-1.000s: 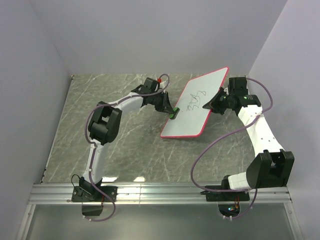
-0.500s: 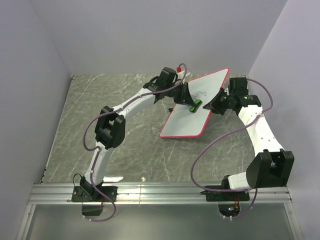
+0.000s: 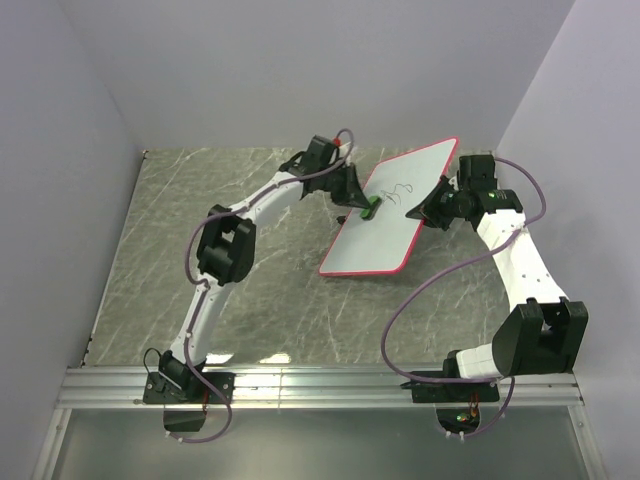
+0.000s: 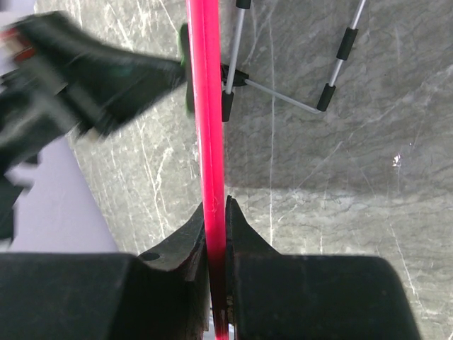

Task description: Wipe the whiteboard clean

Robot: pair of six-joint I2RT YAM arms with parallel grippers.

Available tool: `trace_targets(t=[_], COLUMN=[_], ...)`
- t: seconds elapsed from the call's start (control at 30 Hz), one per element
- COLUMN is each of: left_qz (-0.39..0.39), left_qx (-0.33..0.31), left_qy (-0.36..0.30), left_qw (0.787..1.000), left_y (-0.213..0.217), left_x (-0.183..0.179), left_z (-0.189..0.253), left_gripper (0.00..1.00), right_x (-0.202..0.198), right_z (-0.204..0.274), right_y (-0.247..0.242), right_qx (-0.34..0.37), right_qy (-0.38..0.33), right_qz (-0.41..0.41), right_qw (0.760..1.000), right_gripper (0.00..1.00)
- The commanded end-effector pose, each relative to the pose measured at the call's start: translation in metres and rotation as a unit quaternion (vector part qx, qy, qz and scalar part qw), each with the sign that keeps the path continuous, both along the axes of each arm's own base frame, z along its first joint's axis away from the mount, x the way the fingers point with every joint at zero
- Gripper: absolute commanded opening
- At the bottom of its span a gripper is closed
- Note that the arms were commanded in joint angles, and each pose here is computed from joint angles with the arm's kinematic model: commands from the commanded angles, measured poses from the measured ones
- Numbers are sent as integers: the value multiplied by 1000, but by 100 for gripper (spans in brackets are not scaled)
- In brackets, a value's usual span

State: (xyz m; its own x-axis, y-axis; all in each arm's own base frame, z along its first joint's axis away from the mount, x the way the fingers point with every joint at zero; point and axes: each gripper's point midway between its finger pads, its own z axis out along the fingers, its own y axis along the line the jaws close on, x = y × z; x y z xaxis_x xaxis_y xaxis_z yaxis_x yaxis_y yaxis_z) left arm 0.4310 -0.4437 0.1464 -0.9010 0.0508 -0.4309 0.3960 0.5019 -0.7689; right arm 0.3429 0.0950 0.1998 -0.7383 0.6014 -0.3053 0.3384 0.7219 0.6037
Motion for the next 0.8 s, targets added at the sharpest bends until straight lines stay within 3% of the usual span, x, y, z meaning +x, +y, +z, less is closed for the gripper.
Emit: trace_targets(t=[0.0,0.13,0.33,0.57,0.77], left_qz=[25,6,-60,-107,-106], left_qx=[116,119,70,-40,-78], left_qy=[78,67,0,-80,-96], left_qw=[990,991,996,990,987], left_y=[44,42,-1,-49,-62], left_x=[-5,-8,-35,-78,-77], left_z=[-107,-102,-28,87,113], left_gripper=[0,0,0,0,0], right_x=[-35,-35,-32,-40,-63], right_z=[-35,-41,-47,-52,-49], right_y=[-18,-17,-15,-14,-9], right_qx=[-84,-79,-77,-75,-64], right_qy=[82,89,97,106,111], right_qz=[23,25,29,42,62], right_qw=[993,993,992,991,990], right_gripper=[0,0,0,0,0])
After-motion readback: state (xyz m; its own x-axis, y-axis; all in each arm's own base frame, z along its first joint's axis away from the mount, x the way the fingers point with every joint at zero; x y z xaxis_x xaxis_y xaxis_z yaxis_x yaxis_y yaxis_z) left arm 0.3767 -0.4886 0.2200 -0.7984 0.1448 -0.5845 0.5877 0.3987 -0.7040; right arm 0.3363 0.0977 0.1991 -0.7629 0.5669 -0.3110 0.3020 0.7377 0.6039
